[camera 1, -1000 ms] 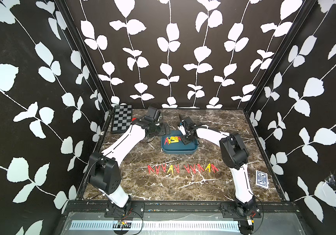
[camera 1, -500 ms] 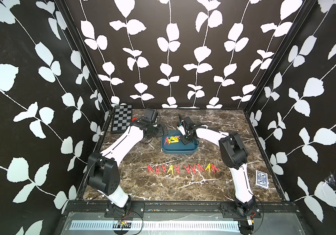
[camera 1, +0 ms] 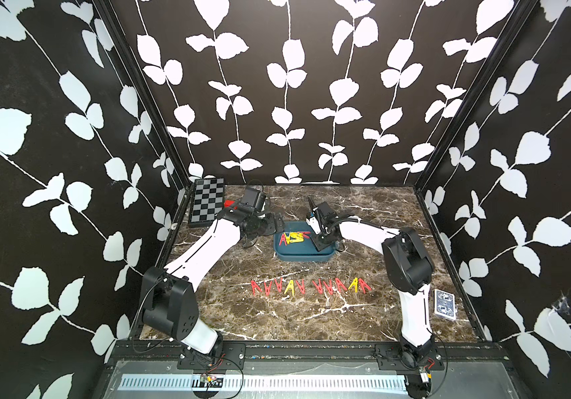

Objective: Take the clothespins out of the storage box
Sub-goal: Pick up the clothespin from the storage box, then place the clothespin at the center of the board, then pick up the clothespin from the storage box.

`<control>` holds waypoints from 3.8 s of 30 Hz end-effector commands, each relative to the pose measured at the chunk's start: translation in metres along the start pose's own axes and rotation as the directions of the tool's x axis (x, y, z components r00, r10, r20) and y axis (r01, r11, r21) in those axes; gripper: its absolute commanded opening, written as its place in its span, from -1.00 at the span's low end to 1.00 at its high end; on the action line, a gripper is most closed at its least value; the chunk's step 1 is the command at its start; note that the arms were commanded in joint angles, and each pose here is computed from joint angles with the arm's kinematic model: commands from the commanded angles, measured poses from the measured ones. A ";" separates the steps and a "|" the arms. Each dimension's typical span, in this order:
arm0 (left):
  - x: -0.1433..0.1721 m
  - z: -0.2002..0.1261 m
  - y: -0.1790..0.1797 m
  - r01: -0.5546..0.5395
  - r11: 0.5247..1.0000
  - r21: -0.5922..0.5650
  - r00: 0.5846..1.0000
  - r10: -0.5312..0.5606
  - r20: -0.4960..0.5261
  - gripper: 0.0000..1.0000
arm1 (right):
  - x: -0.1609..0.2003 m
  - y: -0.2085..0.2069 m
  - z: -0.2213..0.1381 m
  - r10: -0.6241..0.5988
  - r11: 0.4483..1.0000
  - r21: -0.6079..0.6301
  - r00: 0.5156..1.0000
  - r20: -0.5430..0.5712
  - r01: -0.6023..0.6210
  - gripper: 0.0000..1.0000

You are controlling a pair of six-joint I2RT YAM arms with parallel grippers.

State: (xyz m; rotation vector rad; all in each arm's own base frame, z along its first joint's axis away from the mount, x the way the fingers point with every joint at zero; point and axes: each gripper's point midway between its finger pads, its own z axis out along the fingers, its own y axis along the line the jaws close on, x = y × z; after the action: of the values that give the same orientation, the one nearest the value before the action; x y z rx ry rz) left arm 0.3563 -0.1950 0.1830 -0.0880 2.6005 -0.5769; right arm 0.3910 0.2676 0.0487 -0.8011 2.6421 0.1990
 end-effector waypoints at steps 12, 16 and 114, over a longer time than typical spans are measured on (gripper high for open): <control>0.008 -0.004 -0.023 -0.040 0.992 0.117 0.999 0.041 -0.009 0.97 | 0.028 -0.021 -0.090 0.264 0.963 0.021 0.957 0.124 -0.268 -1.00; 0.010 -0.001 -0.034 -0.057 0.988 0.147 0.998 0.060 -0.019 0.98 | 0.058 -0.035 -0.106 0.318 0.943 0.063 0.940 0.124 -0.328 -1.00; 0.033 -0.021 -0.040 -0.020 0.986 0.166 1.000 0.019 0.008 0.98 | -0.043 0.001 -0.070 0.148 0.986 -0.109 0.971 0.189 -0.129 0.98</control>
State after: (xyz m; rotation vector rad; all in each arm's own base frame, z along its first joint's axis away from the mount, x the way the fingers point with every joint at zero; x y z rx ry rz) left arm 0.3196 -0.2234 0.1877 -0.0324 2.5889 -0.7134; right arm 0.3935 0.2622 0.1290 -0.5076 2.5535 0.4220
